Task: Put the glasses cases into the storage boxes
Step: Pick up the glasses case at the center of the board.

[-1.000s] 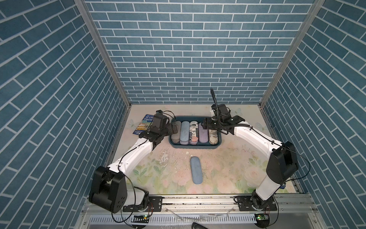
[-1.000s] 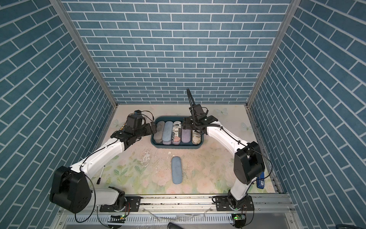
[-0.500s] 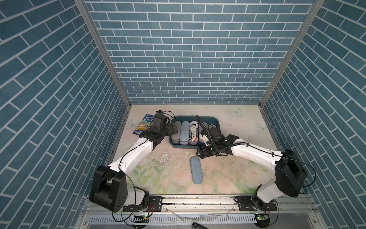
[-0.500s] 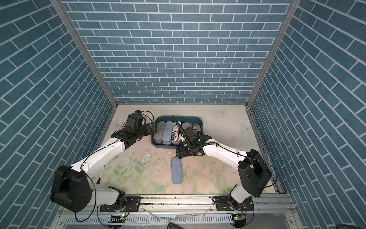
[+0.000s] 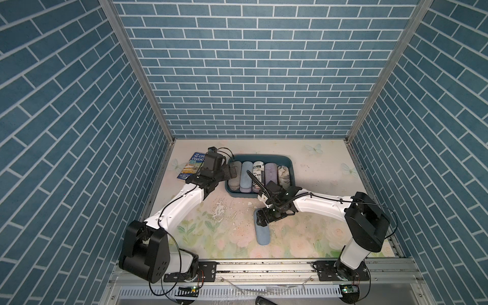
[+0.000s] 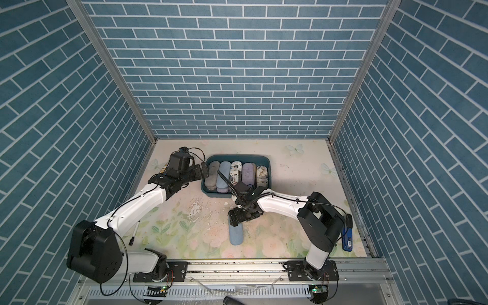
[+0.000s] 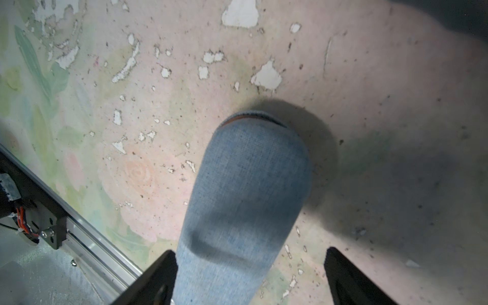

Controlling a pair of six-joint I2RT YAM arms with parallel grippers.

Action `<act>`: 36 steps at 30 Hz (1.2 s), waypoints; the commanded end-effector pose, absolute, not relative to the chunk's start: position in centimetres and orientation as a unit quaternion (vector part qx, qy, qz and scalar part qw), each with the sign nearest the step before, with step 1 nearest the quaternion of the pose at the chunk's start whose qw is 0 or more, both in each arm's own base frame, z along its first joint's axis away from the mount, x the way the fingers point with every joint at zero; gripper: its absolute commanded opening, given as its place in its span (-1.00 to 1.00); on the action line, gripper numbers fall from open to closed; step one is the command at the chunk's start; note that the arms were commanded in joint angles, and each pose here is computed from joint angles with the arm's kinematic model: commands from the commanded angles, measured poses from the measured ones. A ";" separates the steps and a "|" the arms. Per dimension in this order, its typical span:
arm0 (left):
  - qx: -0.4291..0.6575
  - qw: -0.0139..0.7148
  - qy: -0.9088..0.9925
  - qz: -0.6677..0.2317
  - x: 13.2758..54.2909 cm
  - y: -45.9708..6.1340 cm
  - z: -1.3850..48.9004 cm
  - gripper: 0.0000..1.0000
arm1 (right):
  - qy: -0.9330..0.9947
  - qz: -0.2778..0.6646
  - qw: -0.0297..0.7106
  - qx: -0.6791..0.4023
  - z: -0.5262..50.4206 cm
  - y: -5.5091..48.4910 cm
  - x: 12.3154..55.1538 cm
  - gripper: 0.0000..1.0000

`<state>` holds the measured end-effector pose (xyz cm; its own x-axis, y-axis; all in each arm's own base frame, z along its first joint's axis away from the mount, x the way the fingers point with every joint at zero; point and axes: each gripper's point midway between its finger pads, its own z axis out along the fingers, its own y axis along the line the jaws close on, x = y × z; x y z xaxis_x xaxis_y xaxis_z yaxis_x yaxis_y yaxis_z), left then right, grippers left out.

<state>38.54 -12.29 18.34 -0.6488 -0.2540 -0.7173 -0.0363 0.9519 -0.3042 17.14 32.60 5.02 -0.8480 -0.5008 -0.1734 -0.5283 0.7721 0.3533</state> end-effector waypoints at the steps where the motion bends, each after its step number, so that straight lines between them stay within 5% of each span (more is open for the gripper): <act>1: -0.088 0.412 0.898 -0.124 38.1 -11.5 18.2 0.99 | 0.936 0.194 0.022 -0.293 5.0 33.3 16.7 0.78; 12: -0.090 0.414 0.899 -0.114 38.1 -11.2 18.4 0.99 | 0.931 0.166 0.001 -0.325 3.6 34.2 16.1 0.75; 23: -0.089 0.412 0.900 -0.113 38.2 -11.2 18.4 0.99 | 0.926 0.088 0.014 -0.368 2.7 34.0 16.3 0.45; 36: -0.091 0.413 0.899 -0.114 38.1 -11.2 18.4 0.99 | 0.923 0.048 0.021 -0.380 1.7 33.6 16.2 0.47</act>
<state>38.48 -11.71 18.37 -0.6421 -0.2558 -0.7226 -0.0559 0.9558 -0.2887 16.56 34.88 3.04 -0.7369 -0.6639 -0.1275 -0.6760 0.7229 0.1430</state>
